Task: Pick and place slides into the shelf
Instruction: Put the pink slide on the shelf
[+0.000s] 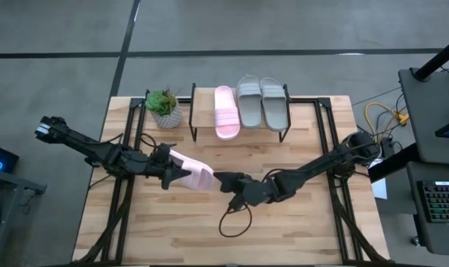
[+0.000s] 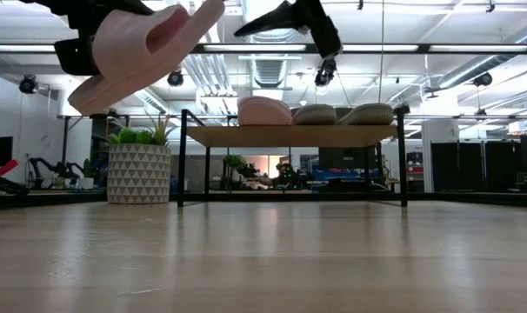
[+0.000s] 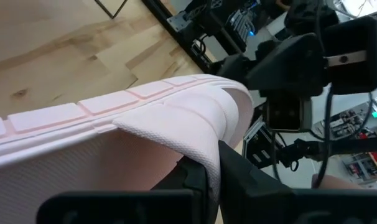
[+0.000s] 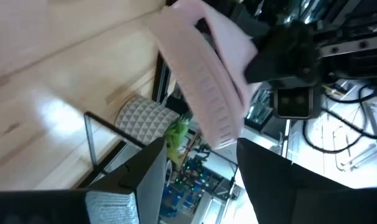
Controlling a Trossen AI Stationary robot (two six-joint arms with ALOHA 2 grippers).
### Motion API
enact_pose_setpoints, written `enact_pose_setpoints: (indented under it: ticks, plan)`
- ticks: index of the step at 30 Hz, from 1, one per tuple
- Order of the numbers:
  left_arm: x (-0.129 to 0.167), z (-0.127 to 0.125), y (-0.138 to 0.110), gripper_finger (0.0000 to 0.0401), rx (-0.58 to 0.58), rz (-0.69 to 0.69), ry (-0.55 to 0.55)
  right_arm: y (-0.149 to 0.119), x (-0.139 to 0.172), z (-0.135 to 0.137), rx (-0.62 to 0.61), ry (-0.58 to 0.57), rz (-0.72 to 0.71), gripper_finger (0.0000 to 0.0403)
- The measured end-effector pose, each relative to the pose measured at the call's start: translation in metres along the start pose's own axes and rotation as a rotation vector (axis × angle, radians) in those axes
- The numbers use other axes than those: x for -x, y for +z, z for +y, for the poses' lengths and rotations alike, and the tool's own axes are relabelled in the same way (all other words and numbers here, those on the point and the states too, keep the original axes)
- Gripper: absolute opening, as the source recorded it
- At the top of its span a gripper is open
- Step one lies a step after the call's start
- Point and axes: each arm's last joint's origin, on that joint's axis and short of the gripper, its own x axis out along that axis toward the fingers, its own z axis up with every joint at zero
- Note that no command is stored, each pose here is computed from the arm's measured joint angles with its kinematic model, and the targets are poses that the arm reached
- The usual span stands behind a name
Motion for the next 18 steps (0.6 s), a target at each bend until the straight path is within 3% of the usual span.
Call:
enact_pose_setpoints:
  ticks: [18]
  plan:
    - [-0.014, -0.006, -0.003, 0.0000, 0.006, -0.003, -0.044, 0.005, 0.000, -0.002, 0.108, -0.026, -0.148, 0.0164]
